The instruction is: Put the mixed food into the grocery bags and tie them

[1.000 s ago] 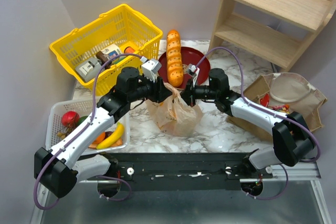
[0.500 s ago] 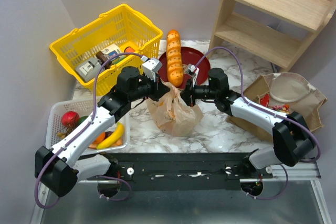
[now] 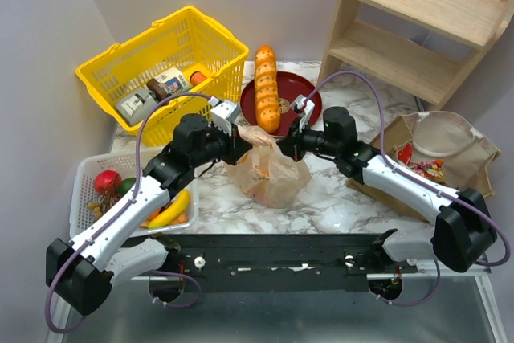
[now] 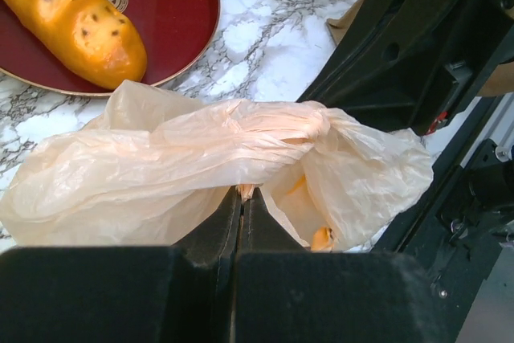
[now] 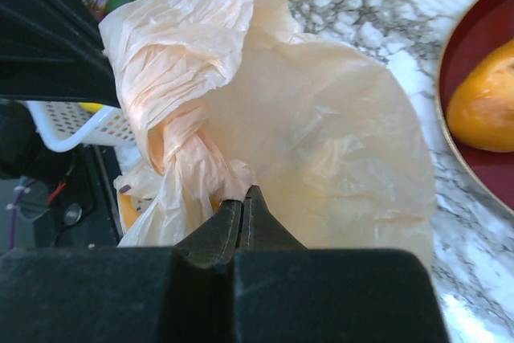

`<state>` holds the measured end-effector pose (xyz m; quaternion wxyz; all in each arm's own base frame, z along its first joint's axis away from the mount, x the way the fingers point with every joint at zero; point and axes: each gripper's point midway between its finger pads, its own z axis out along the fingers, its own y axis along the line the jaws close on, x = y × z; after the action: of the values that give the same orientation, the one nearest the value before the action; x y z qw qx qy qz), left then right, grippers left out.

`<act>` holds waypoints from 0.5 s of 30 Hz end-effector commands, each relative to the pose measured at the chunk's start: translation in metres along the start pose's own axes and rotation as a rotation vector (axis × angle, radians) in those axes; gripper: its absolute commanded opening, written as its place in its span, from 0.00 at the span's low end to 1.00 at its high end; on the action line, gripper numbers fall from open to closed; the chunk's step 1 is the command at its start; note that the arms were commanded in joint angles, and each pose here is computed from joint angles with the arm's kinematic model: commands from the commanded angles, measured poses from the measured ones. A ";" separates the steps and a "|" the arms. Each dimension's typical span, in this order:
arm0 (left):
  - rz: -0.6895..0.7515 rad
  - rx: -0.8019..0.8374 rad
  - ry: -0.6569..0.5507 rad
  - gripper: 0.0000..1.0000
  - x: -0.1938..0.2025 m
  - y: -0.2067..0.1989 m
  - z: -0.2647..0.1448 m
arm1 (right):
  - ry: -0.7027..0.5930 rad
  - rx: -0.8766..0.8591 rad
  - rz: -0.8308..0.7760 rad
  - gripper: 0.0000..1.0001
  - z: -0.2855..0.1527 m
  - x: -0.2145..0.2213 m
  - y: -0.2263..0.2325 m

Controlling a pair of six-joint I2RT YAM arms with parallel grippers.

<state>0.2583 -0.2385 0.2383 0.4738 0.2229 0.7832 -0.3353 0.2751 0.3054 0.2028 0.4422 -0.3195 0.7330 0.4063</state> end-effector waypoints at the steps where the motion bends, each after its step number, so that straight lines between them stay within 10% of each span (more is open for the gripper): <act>1: -0.001 -0.116 -0.020 0.00 0.003 0.025 -0.015 | 0.058 0.304 -0.039 0.01 -0.022 0.016 -0.053; 15: -0.060 -0.144 -0.029 0.00 0.018 0.039 -0.020 | 0.104 0.704 -0.043 0.01 -0.060 0.028 -0.113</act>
<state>0.2600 -0.2125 0.2209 0.4779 0.1853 0.7981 -0.3167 0.3177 0.2481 0.1762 0.4903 -0.2427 0.8077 0.2198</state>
